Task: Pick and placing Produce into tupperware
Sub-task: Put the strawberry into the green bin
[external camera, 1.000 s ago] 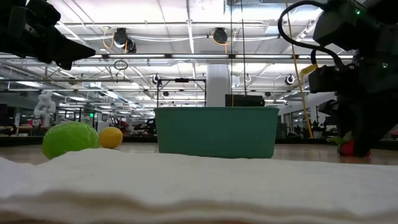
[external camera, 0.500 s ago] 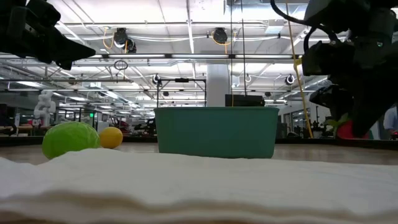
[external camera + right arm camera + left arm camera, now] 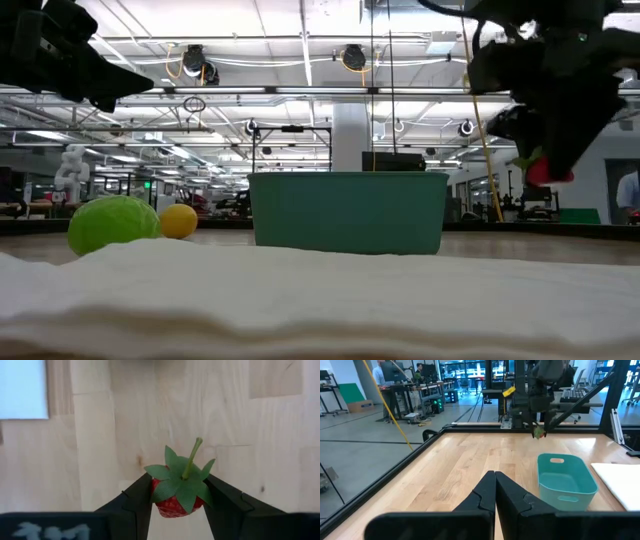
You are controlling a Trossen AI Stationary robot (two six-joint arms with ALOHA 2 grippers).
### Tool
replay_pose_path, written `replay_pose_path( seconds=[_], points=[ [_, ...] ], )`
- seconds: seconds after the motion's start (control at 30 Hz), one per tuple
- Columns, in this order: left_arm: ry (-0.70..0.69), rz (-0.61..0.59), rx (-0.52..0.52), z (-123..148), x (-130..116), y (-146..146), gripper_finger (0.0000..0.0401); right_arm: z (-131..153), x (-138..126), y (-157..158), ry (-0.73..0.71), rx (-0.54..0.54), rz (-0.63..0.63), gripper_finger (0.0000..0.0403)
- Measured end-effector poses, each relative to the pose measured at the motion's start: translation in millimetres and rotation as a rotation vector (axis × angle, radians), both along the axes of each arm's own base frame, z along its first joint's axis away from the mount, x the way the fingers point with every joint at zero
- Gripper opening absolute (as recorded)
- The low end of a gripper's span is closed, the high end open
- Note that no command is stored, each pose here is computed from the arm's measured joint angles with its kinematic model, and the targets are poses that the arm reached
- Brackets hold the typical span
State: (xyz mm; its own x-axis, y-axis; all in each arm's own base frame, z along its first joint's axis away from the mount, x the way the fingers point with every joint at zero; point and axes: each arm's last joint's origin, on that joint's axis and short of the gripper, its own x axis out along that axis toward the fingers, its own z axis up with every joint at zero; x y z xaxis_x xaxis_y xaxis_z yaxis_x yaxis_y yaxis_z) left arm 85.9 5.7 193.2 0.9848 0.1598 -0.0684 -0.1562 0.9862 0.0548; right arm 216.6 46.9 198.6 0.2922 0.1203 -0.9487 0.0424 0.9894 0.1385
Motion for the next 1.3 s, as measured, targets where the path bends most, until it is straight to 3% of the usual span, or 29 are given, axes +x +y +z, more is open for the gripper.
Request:
replay_pose_path(
  seconds=[1.03,1.3],
  points=[
    [0.000,0.000,0.002,0,0,0,0.0005,114,16,-30,-0.074,0.041,-0.063,0.0141],
    [0.000,0.000,0.002,0,0,0,0.0005,124,15,-38,-0.081,0.031,-0.080,0.0141]
  ],
)
